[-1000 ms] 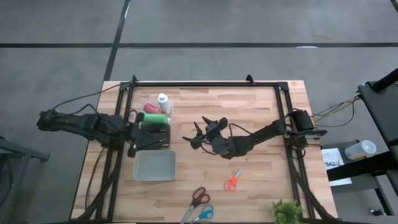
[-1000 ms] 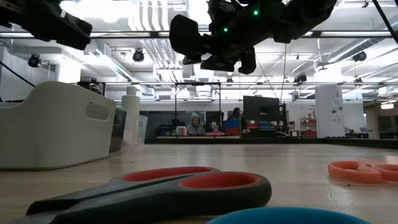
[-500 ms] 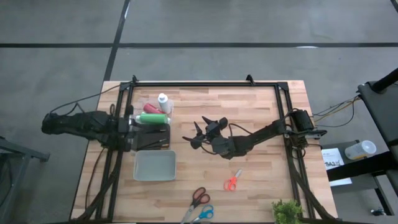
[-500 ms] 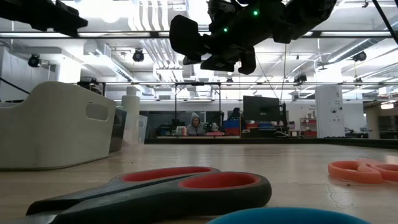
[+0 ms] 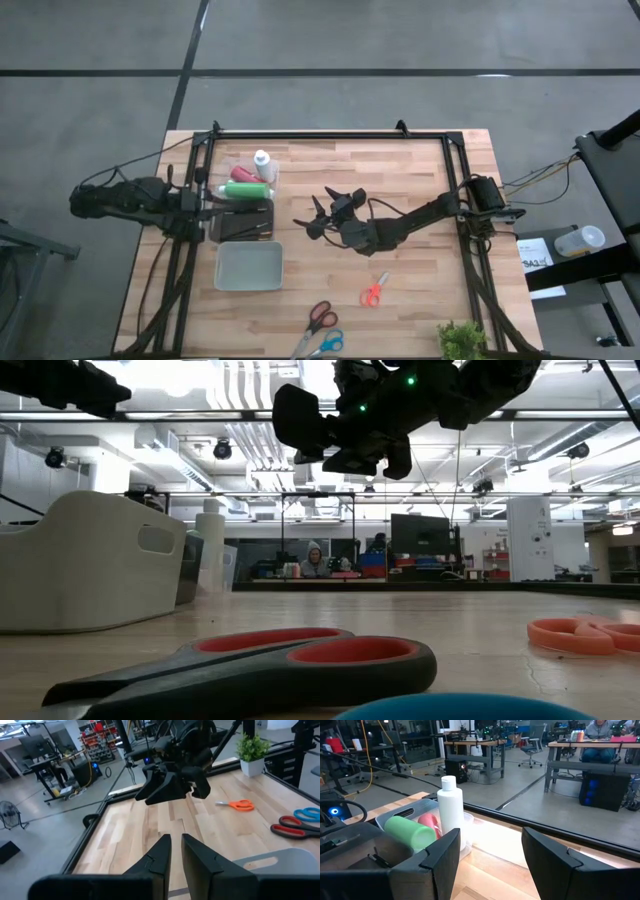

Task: Pick & Place Paint Supplies
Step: Put the black scissors into the gray bin

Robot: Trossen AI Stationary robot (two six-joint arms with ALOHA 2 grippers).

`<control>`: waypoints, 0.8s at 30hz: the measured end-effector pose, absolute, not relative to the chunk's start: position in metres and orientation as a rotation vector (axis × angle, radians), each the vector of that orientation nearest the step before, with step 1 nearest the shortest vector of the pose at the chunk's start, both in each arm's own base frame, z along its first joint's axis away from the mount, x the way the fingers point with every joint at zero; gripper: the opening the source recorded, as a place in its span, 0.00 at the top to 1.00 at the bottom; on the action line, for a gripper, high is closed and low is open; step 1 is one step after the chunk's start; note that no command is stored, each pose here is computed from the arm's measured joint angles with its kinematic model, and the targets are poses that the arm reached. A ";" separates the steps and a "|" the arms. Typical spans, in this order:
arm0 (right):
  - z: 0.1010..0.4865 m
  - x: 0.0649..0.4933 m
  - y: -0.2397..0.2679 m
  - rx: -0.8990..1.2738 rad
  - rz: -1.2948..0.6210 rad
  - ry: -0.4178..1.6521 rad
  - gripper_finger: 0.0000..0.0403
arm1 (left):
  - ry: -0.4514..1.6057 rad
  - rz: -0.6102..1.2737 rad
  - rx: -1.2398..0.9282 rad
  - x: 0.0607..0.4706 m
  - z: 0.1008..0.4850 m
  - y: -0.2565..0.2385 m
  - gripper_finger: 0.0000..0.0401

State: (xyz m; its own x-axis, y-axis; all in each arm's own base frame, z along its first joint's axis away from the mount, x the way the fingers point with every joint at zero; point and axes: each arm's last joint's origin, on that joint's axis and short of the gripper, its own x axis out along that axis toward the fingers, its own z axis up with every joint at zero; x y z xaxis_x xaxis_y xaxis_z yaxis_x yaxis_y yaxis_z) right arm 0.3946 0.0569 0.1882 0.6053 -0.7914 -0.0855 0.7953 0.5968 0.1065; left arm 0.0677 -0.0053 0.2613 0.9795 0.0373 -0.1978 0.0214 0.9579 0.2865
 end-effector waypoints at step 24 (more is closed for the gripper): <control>0.188 0.394 0.057 0.133 -0.924 0.032 0.49 | 0.220 0.001 0.292 0.067 0.260 -0.005 0.87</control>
State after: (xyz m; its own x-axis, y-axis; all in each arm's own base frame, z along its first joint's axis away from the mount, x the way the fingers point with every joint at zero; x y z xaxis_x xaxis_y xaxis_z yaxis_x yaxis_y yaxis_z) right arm 0.3945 0.0570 0.1882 0.6027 -0.7934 -0.0848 0.7974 0.5950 0.1002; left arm 0.0674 -0.0054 0.2596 0.9760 0.0332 -0.2154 0.0303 0.9580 0.2853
